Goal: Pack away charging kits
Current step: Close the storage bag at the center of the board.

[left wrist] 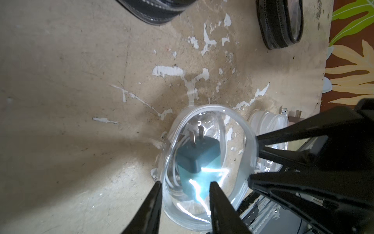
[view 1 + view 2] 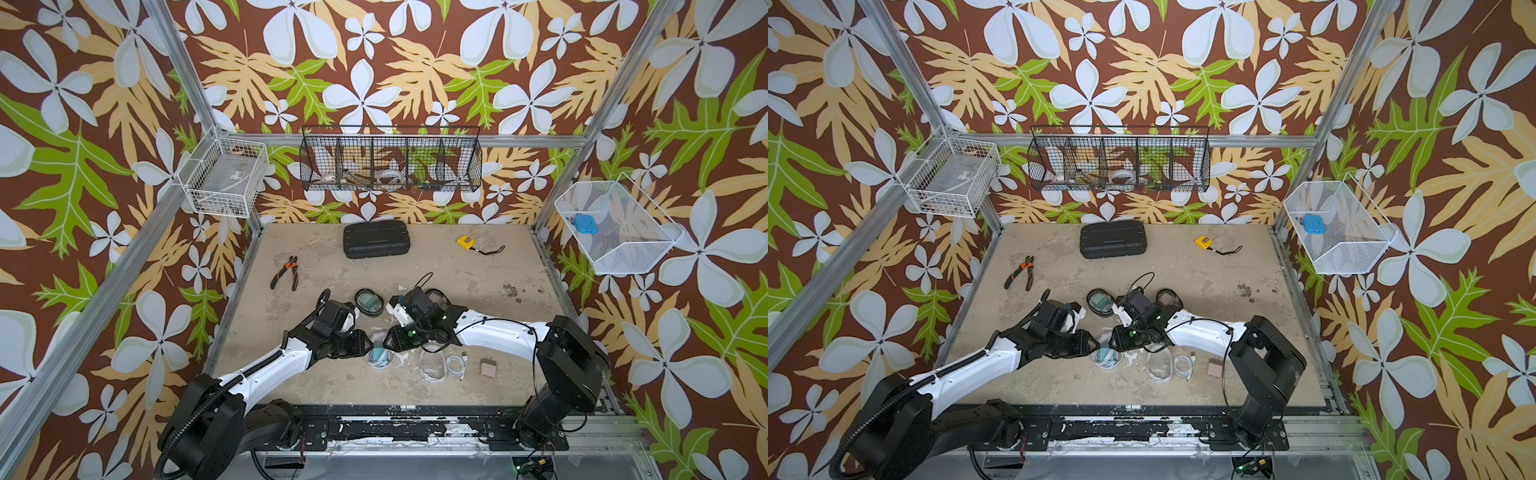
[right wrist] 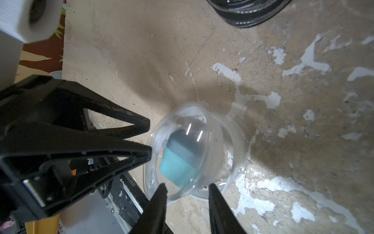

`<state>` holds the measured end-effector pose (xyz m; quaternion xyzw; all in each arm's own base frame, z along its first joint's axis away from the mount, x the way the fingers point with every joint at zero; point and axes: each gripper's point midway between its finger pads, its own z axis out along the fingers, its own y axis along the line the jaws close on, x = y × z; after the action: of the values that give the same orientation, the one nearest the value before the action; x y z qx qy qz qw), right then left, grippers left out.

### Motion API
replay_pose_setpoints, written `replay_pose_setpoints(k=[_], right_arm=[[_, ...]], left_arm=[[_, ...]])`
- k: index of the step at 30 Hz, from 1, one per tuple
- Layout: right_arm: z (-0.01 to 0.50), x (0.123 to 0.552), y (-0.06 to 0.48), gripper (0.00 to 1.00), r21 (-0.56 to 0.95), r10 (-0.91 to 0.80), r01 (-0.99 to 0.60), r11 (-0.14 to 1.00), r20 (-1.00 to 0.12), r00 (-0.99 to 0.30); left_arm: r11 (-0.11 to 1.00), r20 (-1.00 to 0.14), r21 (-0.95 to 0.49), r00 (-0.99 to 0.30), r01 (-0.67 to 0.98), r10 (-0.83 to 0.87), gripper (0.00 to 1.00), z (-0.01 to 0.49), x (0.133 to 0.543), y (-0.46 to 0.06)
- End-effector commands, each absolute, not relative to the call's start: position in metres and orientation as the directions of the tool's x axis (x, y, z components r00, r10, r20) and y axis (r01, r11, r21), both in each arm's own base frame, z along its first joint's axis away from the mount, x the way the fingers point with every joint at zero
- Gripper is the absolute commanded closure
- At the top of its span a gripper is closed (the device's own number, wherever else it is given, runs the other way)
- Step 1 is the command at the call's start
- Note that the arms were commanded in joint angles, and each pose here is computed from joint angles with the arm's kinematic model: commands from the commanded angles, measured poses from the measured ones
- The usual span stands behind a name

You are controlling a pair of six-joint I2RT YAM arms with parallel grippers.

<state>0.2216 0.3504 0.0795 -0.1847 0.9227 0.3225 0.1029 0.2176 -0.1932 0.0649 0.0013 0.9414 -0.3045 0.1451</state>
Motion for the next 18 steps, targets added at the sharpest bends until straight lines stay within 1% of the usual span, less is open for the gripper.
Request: replay_pose_setpoints(k=[1,7,14,17,18], right_arm=[[0.078,0.221,0.354,0.66,0.571,-0.277,-0.410,0.711,-0.308,-0.910],[0.074,0.222,0.356,0.76,0.571,-0.278,-0.408,0.712,-0.305,-0.911],[0.064,0.225,0.355,0.91,0.549,-0.304,-0.422,0.721,-0.297,-0.905],[0.057,0.228,0.351,0.98,0.501,-0.330,-0.441,0.745,-0.298,-0.895],[0.055,0.230,0.348,0.99,0.481,-0.341,-0.449,0.753,-0.299,-0.891]], left_arm=[[0.797,-0.282,-0.598,-0.954,0.090,-0.104,0.61,0.069,0.219,-0.196],[0.750,-0.244,-0.657,-0.963,0.077,-0.115,0.65,0.066,0.207,-0.202],[0.715,-0.226,-0.695,-0.966,0.067,-0.129,0.66,0.065,0.199,-0.204],[0.714,-0.236,-0.697,-0.960,0.057,-0.153,0.66,0.070,0.200,-0.202],[0.721,-0.247,-0.691,-0.955,0.054,-0.165,0.64,0.072,0.202,-0.200]])
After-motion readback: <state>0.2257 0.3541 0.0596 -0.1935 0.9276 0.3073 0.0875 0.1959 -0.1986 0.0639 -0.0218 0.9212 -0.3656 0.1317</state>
